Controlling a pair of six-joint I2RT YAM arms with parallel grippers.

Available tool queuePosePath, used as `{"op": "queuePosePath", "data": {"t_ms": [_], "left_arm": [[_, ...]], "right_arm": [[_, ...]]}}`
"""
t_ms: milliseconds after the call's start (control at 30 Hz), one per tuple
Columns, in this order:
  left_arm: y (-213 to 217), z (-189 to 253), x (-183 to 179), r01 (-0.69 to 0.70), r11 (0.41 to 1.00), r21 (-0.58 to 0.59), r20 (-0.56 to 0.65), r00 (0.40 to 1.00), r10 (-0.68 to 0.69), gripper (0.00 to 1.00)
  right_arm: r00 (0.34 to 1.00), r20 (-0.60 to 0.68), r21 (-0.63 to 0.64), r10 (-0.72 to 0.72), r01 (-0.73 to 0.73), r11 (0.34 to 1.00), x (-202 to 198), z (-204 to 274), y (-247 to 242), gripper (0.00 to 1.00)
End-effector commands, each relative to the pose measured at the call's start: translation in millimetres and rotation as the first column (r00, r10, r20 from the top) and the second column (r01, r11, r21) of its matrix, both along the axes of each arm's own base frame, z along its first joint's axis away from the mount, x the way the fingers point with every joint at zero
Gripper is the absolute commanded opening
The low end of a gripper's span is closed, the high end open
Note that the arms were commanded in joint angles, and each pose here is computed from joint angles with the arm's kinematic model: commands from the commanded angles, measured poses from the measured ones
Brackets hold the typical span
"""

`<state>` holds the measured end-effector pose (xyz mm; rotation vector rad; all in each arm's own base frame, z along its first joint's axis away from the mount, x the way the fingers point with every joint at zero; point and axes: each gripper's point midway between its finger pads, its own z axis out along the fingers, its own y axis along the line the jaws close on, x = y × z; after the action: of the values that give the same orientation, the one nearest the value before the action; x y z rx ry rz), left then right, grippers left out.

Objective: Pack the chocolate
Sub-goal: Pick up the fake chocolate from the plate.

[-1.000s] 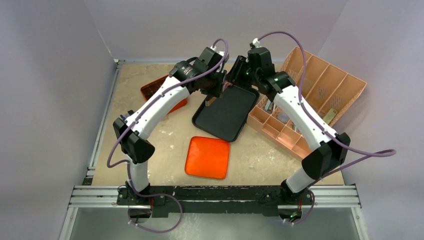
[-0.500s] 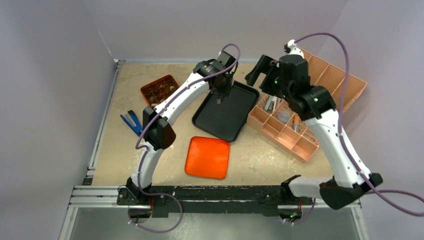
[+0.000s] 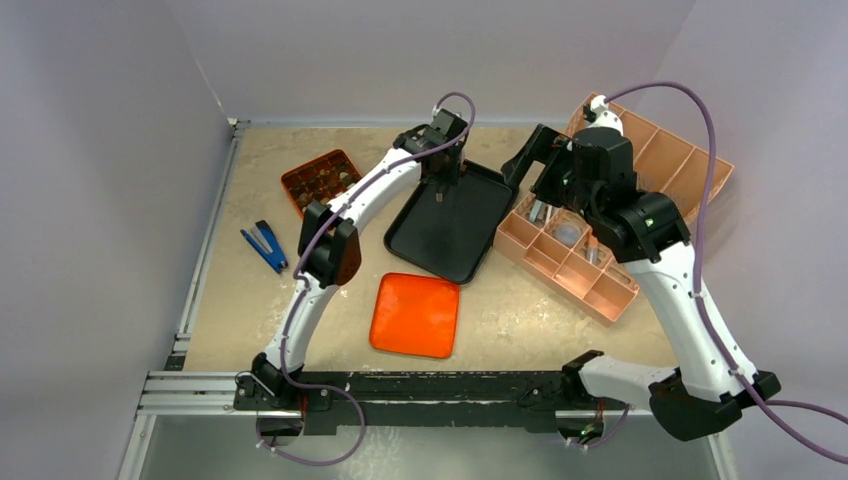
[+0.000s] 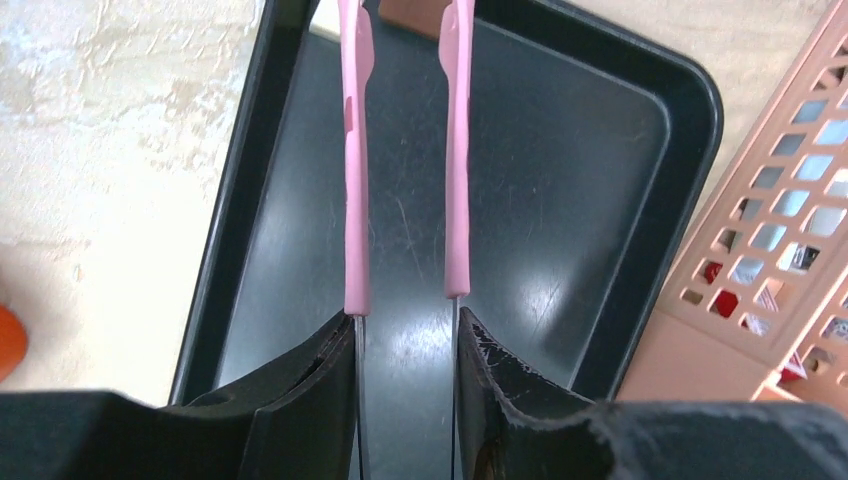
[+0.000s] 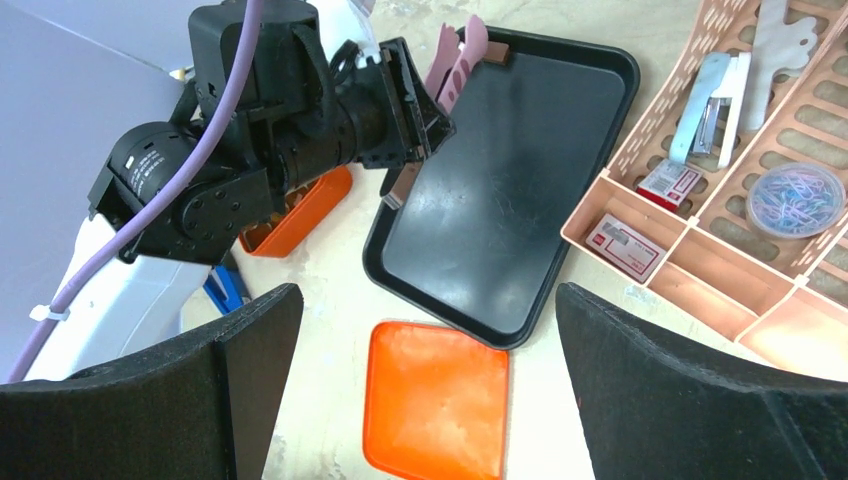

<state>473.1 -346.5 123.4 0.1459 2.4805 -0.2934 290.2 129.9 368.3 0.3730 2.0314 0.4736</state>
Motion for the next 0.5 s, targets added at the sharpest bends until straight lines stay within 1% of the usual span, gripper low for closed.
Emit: {"op": "queuePosePath", "data": {"t_ms": [0, 133, 267, 367, 467], "left_arm": [[-19, 22, 27, 0.028, 0.995, -0.100, 0.117, 0.993, -0.016, 0.36], [-23, 8, 26, 0.032, 0.994, -0.104, 0.095, 0.995, -0.022, 0.36], [-25, -2, 22, 0.044, 0.993, -0.108, 0.072, 0.997, -0.036, 0.37], [-20, -12, 20, 0.034, 0.996, -0.080, 0.055, 0.998, -0.030, 0.37], [-15, -20, 16, 0.030, 0.998, -0.057, 0.041, 0.999, -0.028, 0.38]], "right_arm": [[0.999, 0.037, -0.011, -0.029, 0.030, 0.999, 4, 11, -6, 0.99], [0.998, 0.059, -0.008, -0.033, 0.034, 0.999, 5, 14, -7, 0.99], [0.997, 0.068, -0.041, -0.039, 0.041, 0.998, 2, 14, -14, 0.99], [0.996, 0.078, -0.059, -0.051, 0.056, 0.997, 0, 13, -20, 0.99], [0.994, 0.092, -0.047, -0.054, 0.058, 0.997, 0, 15, -20, 0.99]]}}
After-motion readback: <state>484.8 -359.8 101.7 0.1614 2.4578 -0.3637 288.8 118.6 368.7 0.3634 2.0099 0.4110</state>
